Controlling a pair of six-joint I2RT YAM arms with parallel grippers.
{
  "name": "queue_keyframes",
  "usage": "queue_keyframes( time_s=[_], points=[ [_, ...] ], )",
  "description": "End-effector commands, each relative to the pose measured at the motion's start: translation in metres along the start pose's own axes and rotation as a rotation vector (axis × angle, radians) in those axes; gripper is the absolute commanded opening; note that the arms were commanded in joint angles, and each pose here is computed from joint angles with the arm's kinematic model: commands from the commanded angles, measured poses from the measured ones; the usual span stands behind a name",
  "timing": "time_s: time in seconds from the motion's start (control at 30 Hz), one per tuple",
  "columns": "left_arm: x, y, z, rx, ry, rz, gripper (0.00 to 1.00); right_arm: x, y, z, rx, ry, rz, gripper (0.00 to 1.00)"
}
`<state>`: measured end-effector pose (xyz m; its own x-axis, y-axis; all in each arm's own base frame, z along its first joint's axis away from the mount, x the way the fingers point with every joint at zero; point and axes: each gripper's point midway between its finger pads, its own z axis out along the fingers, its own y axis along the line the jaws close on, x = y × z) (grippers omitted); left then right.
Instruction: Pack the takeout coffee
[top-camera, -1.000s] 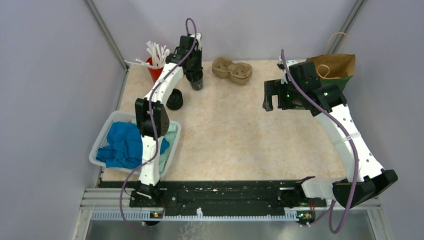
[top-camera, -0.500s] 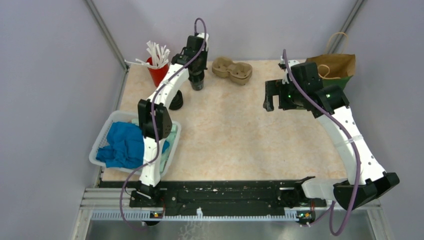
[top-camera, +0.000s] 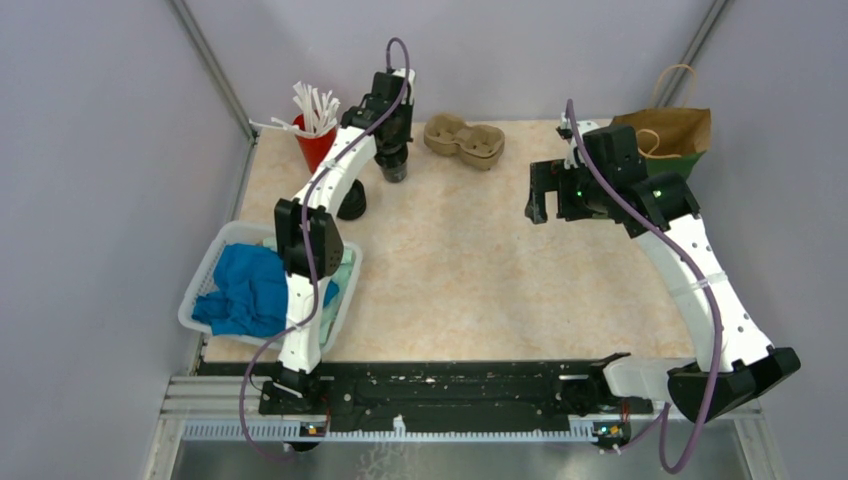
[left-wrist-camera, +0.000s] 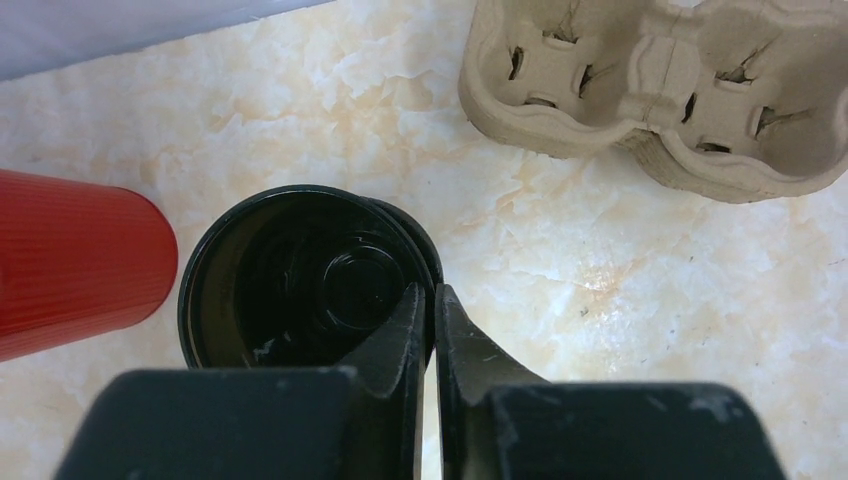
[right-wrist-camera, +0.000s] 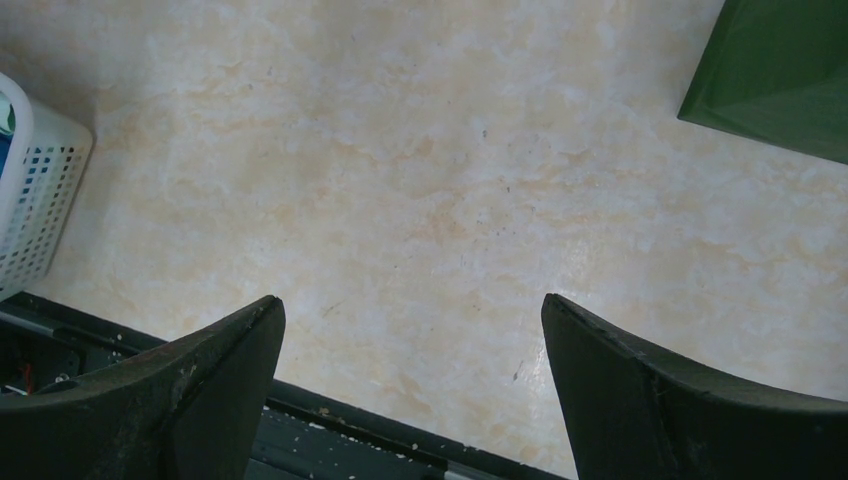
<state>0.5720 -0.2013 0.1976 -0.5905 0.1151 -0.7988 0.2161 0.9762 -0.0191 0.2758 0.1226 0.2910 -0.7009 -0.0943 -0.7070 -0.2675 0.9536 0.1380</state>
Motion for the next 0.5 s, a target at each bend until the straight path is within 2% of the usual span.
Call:
queue_keyframes(
  time_s=[0.0, 0.2, 0.33, 0.47],
  points=[
    [-0.027, -0.002, -0.016, 0.013, -0.069, -0.007, 0.15, -0.009, 0.002, -0.005, -0.015, -0.052, 0.002, 0.99],
    [-0.025, -0.005, -0.014, 0.032, -0.056, -0.016, 0.36, -0.009, 0.001, -0.005, -0.011, -0.051, 0.000, 0.99],
    [-0.019, -0.004, -0.010, 0.048, -0.034, -0.025, 0.43, -0.010, 0.001, -0.004, -0.011, -0.050, 0.000, 0.99],
    [-0.012, -0.001, -0.004, 0.064, -0.008, -0.053, 0.45, -0.010, 0.001, -0.004, -0.010, -0.049, -0.002, 0.99]
  ],
)
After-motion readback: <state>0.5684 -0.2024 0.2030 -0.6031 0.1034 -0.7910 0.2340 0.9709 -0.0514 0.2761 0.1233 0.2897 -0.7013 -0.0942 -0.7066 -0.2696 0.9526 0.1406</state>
